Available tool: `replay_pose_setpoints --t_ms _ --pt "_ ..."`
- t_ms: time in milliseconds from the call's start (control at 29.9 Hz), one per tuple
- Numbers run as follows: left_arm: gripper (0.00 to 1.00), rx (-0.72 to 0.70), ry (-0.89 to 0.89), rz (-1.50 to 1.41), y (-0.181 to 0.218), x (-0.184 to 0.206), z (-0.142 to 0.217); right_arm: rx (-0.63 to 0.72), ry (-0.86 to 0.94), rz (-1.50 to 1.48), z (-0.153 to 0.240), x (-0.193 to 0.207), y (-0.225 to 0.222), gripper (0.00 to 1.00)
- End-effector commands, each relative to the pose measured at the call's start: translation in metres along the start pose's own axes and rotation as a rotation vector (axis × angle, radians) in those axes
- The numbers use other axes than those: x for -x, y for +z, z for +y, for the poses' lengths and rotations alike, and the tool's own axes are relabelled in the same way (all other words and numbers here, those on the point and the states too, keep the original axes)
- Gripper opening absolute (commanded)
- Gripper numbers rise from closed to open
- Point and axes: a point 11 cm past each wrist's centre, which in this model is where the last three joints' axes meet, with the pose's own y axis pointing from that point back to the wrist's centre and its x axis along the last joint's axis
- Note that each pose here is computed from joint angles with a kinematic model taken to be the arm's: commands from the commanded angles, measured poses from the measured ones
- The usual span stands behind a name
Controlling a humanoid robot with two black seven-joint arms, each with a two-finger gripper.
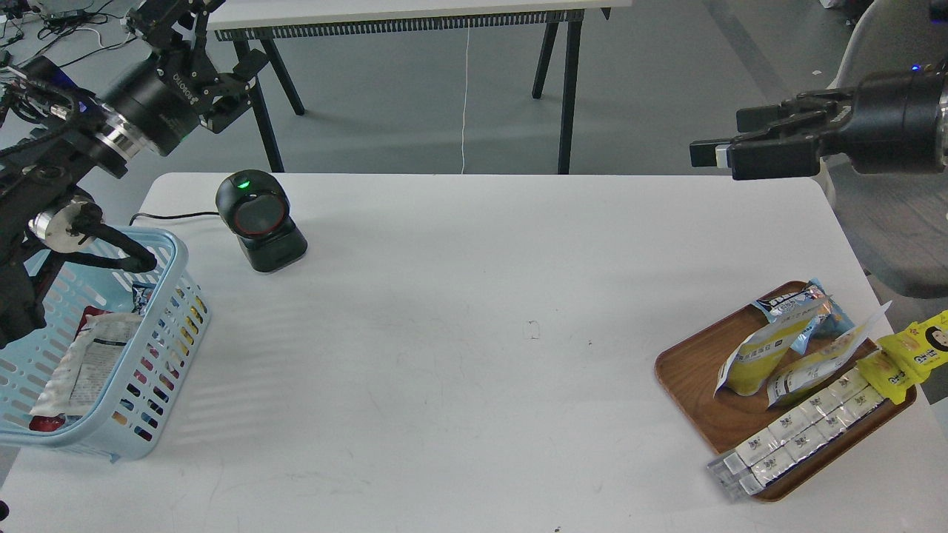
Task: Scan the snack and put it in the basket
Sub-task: 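Move the right gripper from its raised pose toward the wooden tray, then lower the right gripper onto the yellow snack pouch on the tray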
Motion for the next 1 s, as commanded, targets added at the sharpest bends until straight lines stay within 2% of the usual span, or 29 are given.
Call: replay_pose_setpoints --t_ms 0,234,468,635,970 --pt "1.00 -0.006 0.001 0.003 -0.003 0.000 0.002 0.000 -0.007 0.001 0.005 0.006 -0.003 1.00" --pt "1.00 -0.006 -0.005 0.004 -0.004 0.003 0.000 -0.024 0.006 0.053 0.021 0.002 -0.025 1.00" --pt "1.00 -0.008 -0.011 0.006 -0.006 0.006 -0.001 -0.011 -0.010 0.086 0.021 0.004 -0.026 1.00" --pt "1.00 -0.004 -0.013 0.005 -0.004 0.006 -0.002 0.027 -0.105 0.239 0.015 0.021 -0.030 1.00" --pt "1.00 -0.005 -0.021 0.018 -0.008 0.012 -0.005 0.157 -0.286 0.450 0.012 0.057 -0.005 1.00"
